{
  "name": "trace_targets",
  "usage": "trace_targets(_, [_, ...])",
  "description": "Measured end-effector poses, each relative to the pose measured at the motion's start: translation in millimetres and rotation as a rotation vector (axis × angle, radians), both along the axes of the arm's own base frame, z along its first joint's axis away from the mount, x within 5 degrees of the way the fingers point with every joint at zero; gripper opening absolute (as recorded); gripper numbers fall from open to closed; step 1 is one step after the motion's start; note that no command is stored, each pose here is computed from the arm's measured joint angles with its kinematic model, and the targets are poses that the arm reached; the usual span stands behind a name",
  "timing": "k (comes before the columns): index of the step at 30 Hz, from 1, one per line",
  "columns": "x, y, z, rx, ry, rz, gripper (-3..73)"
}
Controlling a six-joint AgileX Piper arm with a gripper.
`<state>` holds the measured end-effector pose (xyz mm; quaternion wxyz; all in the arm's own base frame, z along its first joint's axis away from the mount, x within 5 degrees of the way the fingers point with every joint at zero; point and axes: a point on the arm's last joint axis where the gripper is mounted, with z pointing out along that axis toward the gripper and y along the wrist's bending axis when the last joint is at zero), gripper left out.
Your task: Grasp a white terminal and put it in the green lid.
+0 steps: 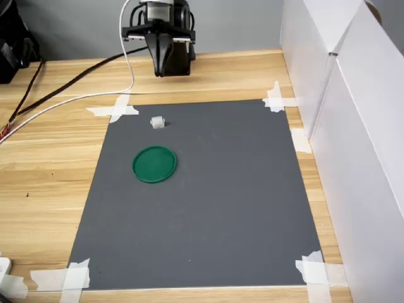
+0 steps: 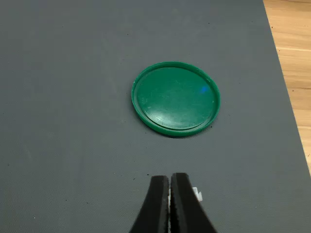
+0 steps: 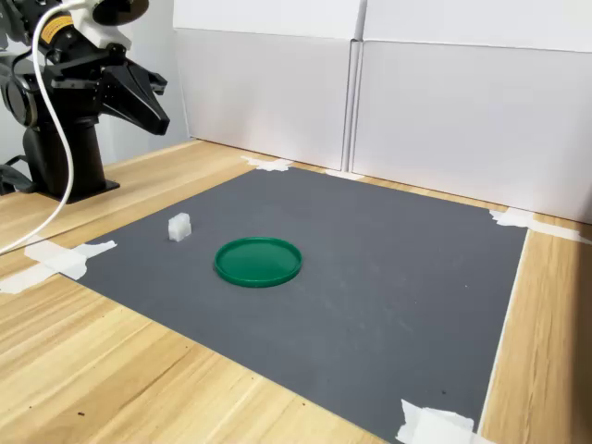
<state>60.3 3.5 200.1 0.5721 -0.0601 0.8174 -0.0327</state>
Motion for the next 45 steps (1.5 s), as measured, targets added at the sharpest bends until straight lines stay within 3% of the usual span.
trace_targets(22, [-0.3, 1.1, 4.6, -0.027, 0.043, 0.025, -1.5])
trace_targets(36, [34.4, -0.7, 64.1, -0.195, 0.175, 0.126, -1.5])
trace_targets(45, [74.7, -7.9, 72.9, -0.348, 0.338, 0.197, -1.5])
